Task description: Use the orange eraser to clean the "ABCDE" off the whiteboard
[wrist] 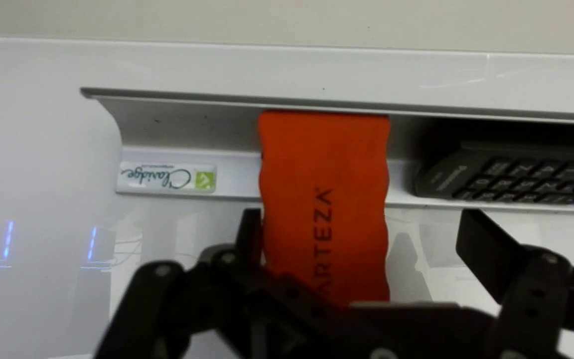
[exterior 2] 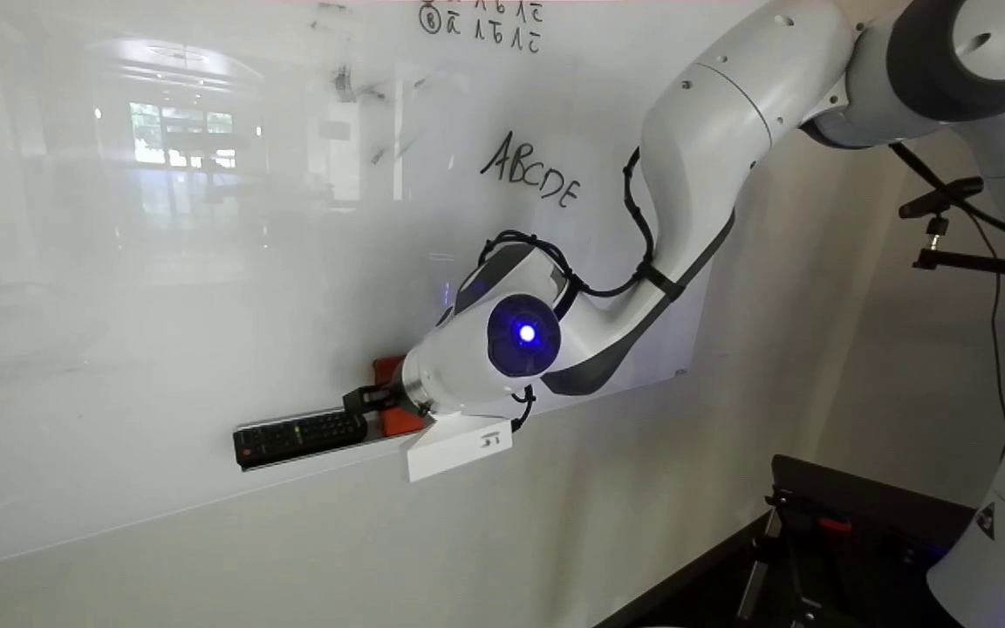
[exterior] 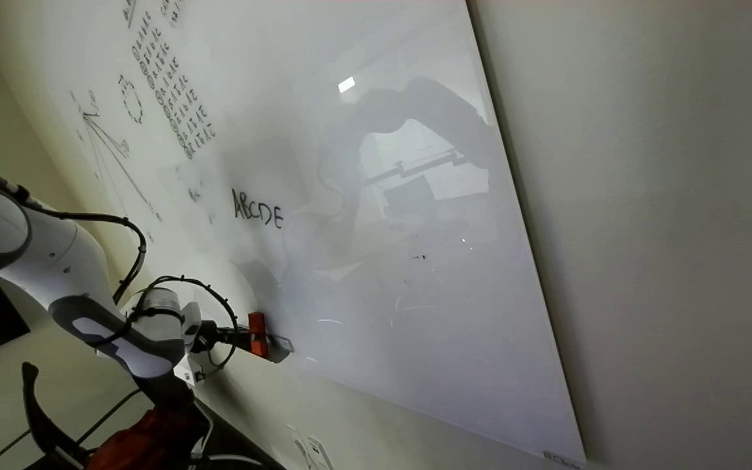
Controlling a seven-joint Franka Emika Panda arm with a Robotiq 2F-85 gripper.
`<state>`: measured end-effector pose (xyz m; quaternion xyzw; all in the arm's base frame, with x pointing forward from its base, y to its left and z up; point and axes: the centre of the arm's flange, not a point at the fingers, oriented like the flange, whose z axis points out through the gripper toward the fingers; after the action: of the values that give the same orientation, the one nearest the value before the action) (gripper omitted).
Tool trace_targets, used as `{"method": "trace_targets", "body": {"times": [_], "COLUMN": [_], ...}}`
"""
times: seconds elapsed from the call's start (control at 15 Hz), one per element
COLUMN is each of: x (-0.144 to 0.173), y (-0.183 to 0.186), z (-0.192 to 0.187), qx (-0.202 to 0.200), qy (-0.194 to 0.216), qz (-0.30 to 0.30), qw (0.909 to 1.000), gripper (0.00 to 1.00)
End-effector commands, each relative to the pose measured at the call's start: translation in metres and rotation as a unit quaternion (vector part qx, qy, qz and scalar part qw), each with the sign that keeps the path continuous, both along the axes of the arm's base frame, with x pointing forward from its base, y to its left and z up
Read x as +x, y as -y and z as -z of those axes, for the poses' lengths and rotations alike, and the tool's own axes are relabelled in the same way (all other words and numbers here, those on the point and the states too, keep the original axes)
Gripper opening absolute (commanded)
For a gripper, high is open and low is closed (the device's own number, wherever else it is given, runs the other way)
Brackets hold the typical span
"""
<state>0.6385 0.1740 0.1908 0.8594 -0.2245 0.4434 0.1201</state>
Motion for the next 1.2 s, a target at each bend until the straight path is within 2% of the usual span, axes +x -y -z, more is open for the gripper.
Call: {"method": "trace_targets", "body": {"times": [0.0,0.93,1.0,1.13], "x": [0.0014,-0.0034,-0.0039,-0.0050], "y": [0.0034,0.0060,0.0059,0.0057], "z": [-0.0045,-0.0071,-0.0073,-0.0074], "qx": [-0.022,-0.021,-0.020,-0.021], "qy": [0.009,0.006,0.006,0.007], "qz": [-0.015,-0.033,-0.034,-0.037], "qw": [0.9996,0.9992,0.9992,0.9991], "gripper": [1.00,1.00,0.75,0.66]}}
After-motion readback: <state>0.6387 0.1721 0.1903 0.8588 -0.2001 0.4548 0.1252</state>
